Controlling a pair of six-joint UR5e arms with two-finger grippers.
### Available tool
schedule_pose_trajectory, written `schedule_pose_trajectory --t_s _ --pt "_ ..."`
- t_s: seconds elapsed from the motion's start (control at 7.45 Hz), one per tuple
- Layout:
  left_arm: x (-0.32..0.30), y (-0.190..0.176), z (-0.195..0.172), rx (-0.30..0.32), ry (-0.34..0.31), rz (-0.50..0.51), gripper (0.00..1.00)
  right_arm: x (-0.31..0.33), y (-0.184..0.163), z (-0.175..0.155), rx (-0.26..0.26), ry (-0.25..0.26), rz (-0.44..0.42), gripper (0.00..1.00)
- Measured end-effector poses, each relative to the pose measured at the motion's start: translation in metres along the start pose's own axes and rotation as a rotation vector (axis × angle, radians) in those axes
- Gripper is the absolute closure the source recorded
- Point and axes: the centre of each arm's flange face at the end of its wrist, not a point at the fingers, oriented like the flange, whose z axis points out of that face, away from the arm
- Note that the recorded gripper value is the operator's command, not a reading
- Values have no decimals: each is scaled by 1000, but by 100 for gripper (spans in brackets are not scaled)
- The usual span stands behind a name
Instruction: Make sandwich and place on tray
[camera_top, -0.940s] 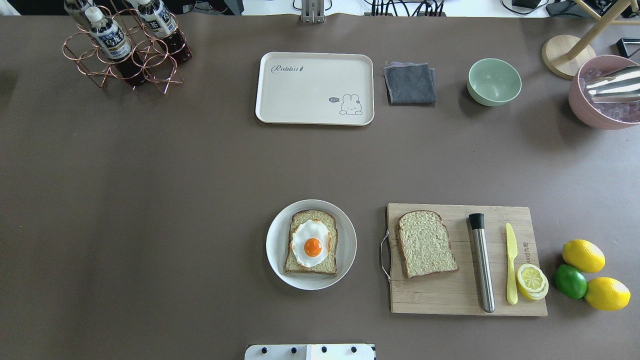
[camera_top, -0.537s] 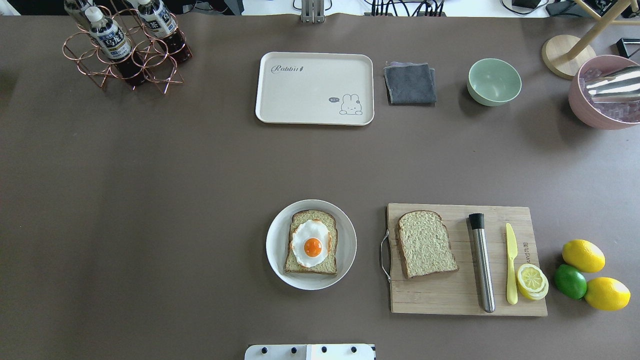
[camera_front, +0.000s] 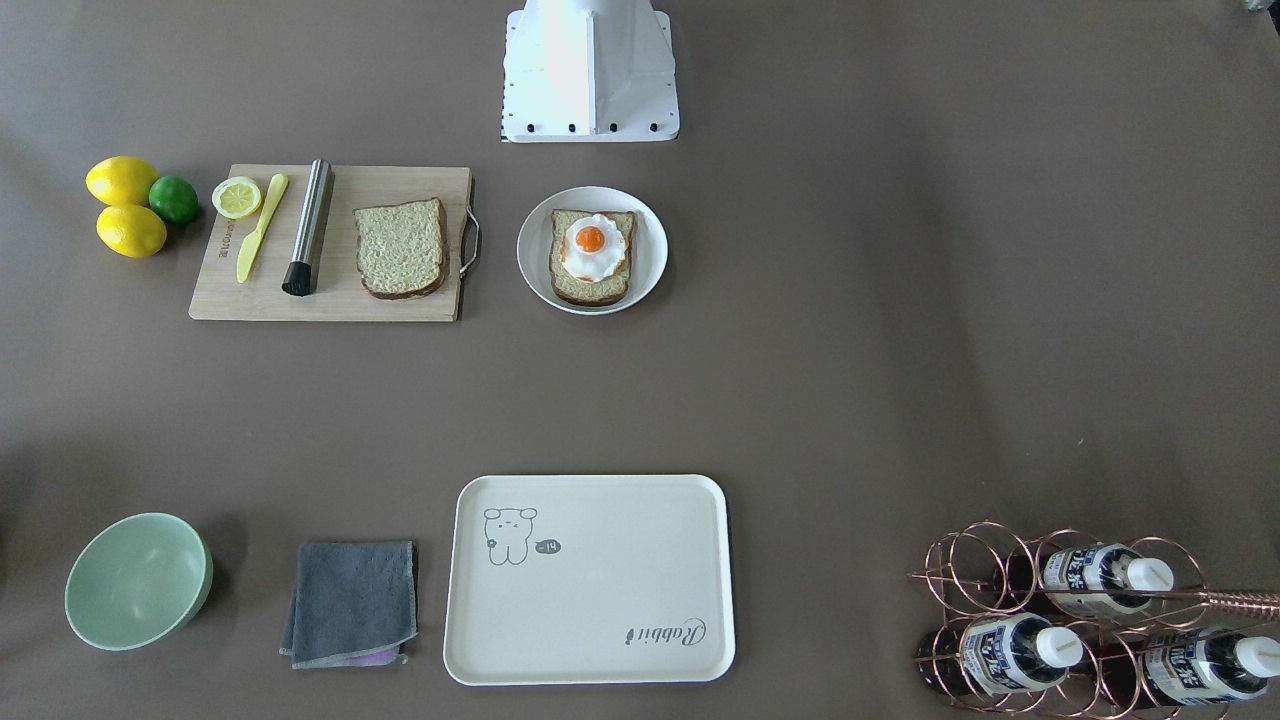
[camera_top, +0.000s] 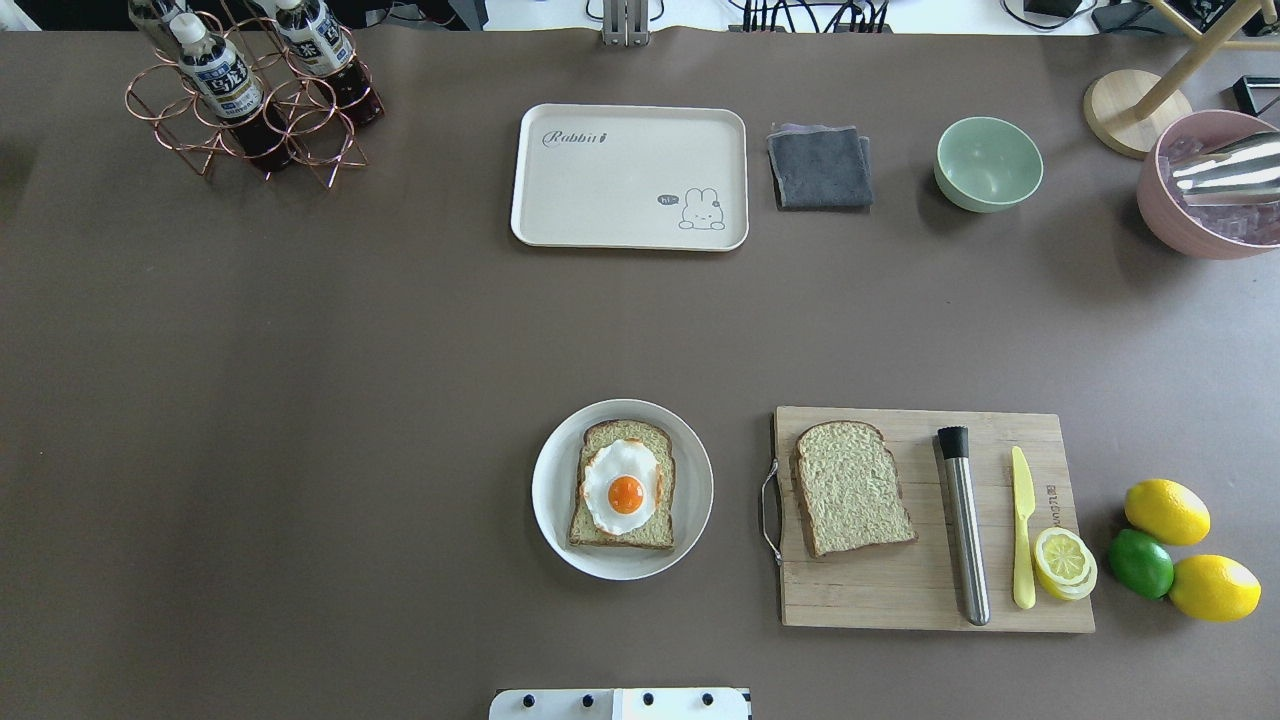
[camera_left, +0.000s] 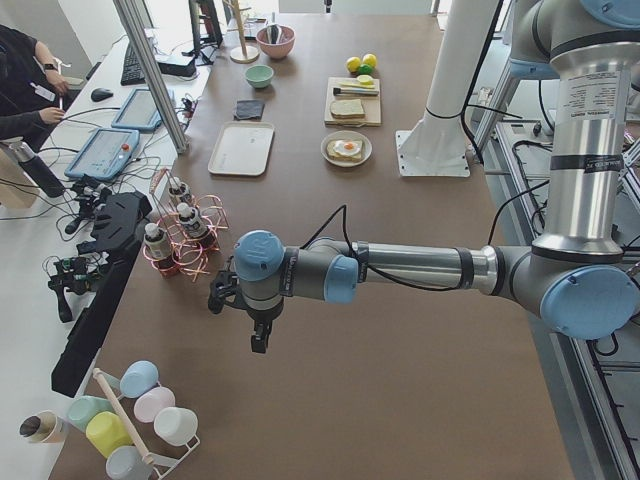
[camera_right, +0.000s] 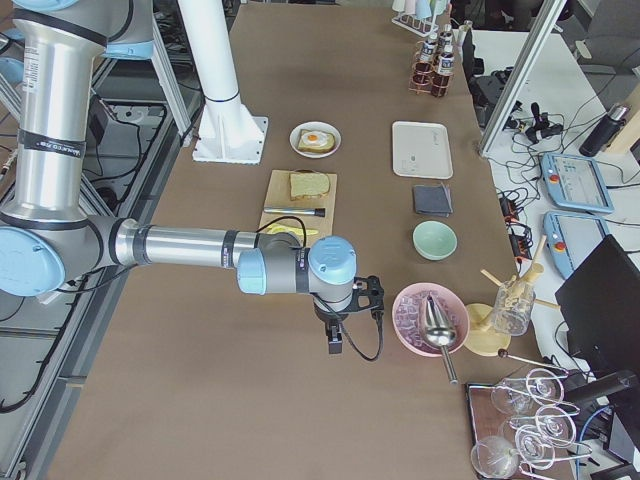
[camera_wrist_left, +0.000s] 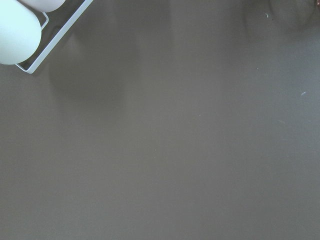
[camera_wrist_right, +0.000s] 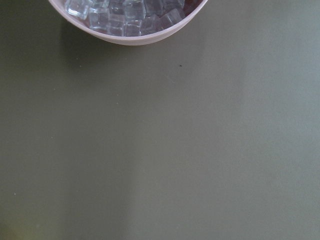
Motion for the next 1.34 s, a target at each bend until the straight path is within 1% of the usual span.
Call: schedule_pose_trajectory --t_s 0.13,0.27,0.4,0.67,0.81,1.07,1.34 --pt "8 -12 -8 25 2 23 1 1 1 0 -1 1 0 0" --pt "10 -16 -13 41 3 38 1 2 2 1 -2 4 0 0" --pt "12 -19 -15 48 2 49 1 2 4 2 10 8 -12 0" --pt "15 -23 -17 59 -8 73 1 4 13 5 48 8 -40 0" --pt "17 -23 -18 83 -5 101 1 3 13 3 71 9 -59 0" --pt "29 -24 -25 153 7 170 2 -4 7 -3 101 11 -86 0" --pt "67 -45 -23 168 34 236 1 -14 -7 -11 122 5 -108 0"
